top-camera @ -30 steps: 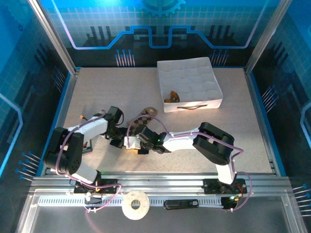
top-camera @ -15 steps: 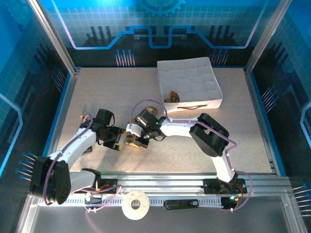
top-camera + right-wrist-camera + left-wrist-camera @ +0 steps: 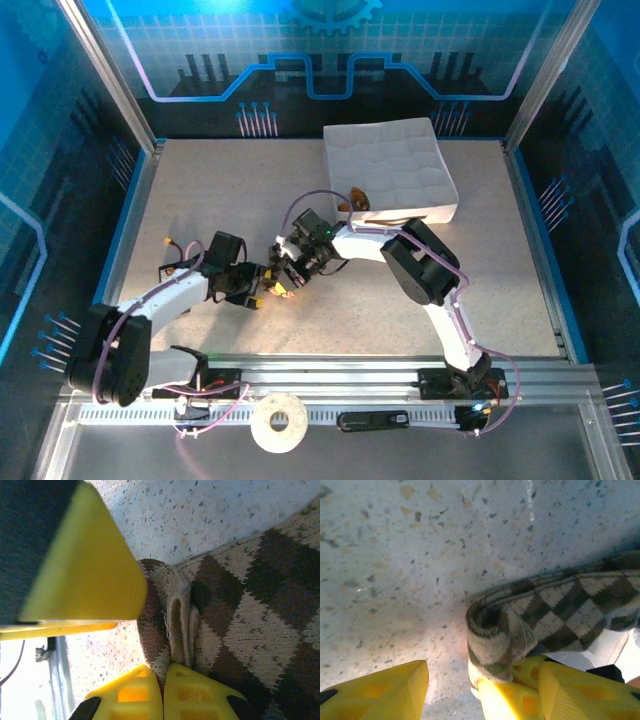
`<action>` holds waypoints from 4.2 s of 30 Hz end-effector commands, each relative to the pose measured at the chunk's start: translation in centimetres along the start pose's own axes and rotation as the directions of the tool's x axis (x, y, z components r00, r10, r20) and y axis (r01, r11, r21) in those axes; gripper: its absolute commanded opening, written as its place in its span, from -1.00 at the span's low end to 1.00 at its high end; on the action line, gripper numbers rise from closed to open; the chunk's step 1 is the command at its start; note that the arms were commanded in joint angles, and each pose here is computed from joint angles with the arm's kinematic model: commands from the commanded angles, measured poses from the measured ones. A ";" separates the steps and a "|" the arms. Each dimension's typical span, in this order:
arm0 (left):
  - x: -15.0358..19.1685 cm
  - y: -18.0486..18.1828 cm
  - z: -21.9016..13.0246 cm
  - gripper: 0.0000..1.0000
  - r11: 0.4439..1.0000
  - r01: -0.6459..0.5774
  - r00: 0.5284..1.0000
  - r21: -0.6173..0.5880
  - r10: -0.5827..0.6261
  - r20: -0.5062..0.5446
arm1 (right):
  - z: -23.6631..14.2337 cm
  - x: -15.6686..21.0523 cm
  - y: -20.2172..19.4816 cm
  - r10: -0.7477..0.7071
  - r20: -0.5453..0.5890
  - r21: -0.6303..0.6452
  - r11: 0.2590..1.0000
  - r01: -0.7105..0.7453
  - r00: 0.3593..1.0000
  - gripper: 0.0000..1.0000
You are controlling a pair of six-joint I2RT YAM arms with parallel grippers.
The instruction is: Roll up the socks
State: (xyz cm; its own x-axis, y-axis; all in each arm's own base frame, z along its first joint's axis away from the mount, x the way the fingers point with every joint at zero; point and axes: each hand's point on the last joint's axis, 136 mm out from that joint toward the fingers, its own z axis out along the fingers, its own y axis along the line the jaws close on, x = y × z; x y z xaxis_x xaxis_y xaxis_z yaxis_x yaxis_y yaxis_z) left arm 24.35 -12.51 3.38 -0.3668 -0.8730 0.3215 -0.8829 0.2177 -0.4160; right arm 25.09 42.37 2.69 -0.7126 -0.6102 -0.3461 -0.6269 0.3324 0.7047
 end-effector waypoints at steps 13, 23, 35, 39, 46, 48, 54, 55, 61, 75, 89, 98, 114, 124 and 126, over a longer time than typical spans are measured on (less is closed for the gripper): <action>0.3 5.5 1.6 -1.00 0.951 0.050 0.999 -0.305 -0.046 0.020 | -0.5 1.8 -0.2 0.063 -0.020 0.021 0.998 -0.062 0.998 -0.84; 1.4 8.0 -0.1 -1.00 0.913 0.087 0.994 -0.398 -0.106 -0.026 | -6.2 1.6 4.4 -0.774 0.089 0.553 0.561 0.616 0.626 0.14; 0.6 6.7 -0.1 -1.00 0.898 0.055 0.996 -0.438 -0.081 -0.040 | -0.2 3.4 5.6 -0.893 -0.361 0.532 0.041 0.846 0.270 0.10; 0.6 6.3 0.0 -1.00 0.897 0.041 0.997 -0.440 -0.068 -0.045 | 1.1 3.0 5.3 -0.879 -0.382 0.529 0.046 0.847 0.286 -0.01; 0.6 5.8 0.0 -1.00 0.900 0.024 0.997 -0.435 -0.053 -0.054 | 1.9 3.2 2.9 -0.828 -0.425 0.541 0.092 0.836 0.366 -0.61; 0.7 5.6 -0.1 -1.00 0.904 0.019 0.997 -0.426 -0.049 -0.058 | 1.9 3.7 2.0 -0.804 -0.431 0.536 0.136 0.833 0.409 -0.79; 1.0 3.3 -1.5 -0.61 0.938 -0.004 0.998 -0.348 -0.016 -0.055 | 1.5 5.9 0.2 -0.731 -0.409 0.518 0.307 0.798 0.546 -1.00; 1.1 2.9 -1.8 -0.43 0.943 -0.006 0.998 -0.333 -0.013 -0.056 | 1.5 6.2 0.2 -0.722 -0.393 0.507 0.347 0.789 0.570 -1.00; 0.6 1.4 -4.0 0.25 0.963 -0.014 1.000 -0.270 0.013 -0.004 | 1.9 8.0 -0.2 -0.622 -0.280 0.409 0.612 0.677 0.731 -1.00; 1.4 -1.1 -2.8 -0.15 0.983 -0.158 0.987 -0.094 0.159 0.004 | 1.0 8.1 -2.2 -0.150 -0.014 0.106 0.983 0.151 0.989 -1.00; 2.1 1.8 1.7 -0.13 0.973 -0.149 0.989 -0.177 0.147 -0.025 | 0.5 7.8 -4.3 0.069 -0.002 0.049 0.996 -0.069 0.998 -1.00; 0.6 5.0 3.1 -0.42 0.922 -0.117 0.991 -0.368 0.130 0.009 | -0.1 6.5 -3.0 -0.068 -0.002 0.099 0.993 0.068 0.998 -0.74; 0.8 4.6 2.8 -0.44 0.890 -0.128 0.991 -0.437 0.134 -0.018 | -4.6 2.3 2.5 -0.824 -0.221 0.620 0.294 0.728 0.521 -0.02; 0.9 3.5 3.0 -0.41 0.894 -0.140 0.990 -0.426 0.127 -0.058 | -0.9 2.3 -0.5 -0.766 -0.407 0.608 0.180 0.773 0.498 -0.13; 1.1 2.9 2.7 -0.39 0.905 -0.146 0.989 -0.400 0.132 -0.064 | -0.7 2.6 -1.7 -0.735 -0.416 0.612 0.209 0.763 0.535 -0.32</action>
State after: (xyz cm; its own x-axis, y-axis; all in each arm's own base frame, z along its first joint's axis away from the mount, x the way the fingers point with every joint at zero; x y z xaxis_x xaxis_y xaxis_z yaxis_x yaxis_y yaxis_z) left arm 24.61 -15.56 1.83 -0.5189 -0.7928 0.3197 -0.8548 0.4780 -0.2020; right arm 23.02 40.55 2.60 0.2526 -0.8206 -0.5126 -0.8824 0.0221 -0.4701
